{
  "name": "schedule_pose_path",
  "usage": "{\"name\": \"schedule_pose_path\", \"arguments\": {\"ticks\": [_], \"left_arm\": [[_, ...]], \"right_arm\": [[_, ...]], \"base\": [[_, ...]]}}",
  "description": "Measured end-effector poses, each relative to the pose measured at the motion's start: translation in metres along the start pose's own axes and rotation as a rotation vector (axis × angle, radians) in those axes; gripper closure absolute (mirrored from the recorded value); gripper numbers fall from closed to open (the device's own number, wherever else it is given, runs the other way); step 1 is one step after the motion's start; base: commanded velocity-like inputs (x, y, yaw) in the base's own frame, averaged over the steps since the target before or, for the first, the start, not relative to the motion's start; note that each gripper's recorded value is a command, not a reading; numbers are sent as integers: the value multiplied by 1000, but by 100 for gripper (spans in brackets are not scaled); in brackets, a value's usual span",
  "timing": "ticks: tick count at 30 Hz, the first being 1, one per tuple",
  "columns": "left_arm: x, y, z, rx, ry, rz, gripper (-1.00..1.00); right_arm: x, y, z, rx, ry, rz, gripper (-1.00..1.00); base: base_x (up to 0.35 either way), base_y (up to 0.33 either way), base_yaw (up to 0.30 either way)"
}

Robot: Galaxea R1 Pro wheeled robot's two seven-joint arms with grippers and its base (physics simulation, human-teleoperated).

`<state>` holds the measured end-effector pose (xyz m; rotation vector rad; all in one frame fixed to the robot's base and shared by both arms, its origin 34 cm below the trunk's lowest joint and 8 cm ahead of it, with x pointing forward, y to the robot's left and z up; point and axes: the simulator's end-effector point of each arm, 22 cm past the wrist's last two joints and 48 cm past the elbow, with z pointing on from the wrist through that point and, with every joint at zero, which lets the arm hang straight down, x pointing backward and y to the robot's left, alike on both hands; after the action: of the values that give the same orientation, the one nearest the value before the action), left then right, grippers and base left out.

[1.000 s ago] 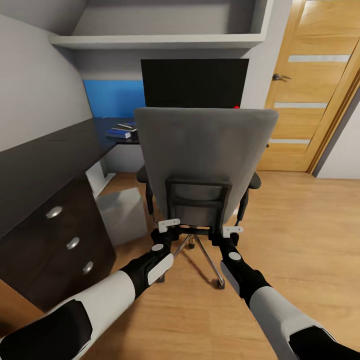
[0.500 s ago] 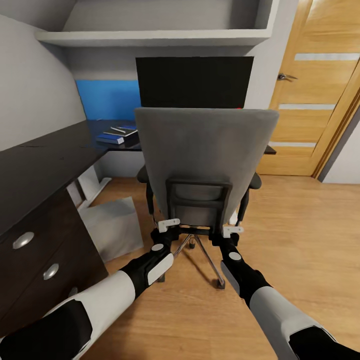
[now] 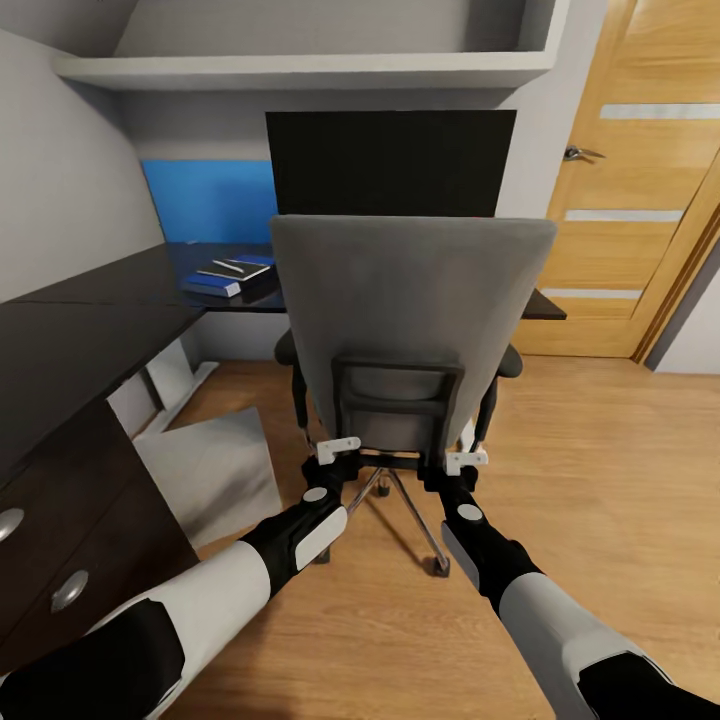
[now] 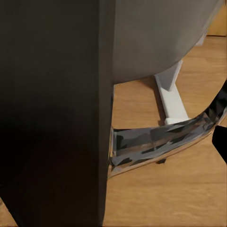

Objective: In the bedroom, organize the workspace by keeping the computer under the desk, ensuring the monitor is on the desk, placing the keyboard on the desk next to the monitor, placing the mouse on the desk next to the keyboard, moving the folder from the swivel chair onto the desk next to the mouse, stacking the notebook on top of the folder with the pen on top of the notebook, and positioning the swivel chair next to the desk.

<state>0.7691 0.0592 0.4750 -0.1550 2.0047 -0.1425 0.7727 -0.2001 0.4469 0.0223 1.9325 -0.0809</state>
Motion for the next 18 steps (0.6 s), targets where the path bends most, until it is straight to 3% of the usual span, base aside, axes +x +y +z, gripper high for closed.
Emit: {"name": "schedule_pose_path", "arguments": {"ticks": [8, 13, 18], "left_arm": [[0, 0, 0, -1, -1, -1, -100], [-1, 0, 0, -1, -2, 0, -100], [0, 0, 0, -1, -2, 0, -100]], "right_arm": [[0, -1, 0, 3, -1, 2, -100], [-3, -1, 0, 3, -16, 6, -100], [-4, -1, 0, 3, -21, 7, -100]], "base": [[-208, -150, 0], [-44, -28, 0], [-203, -2, 0]]}}
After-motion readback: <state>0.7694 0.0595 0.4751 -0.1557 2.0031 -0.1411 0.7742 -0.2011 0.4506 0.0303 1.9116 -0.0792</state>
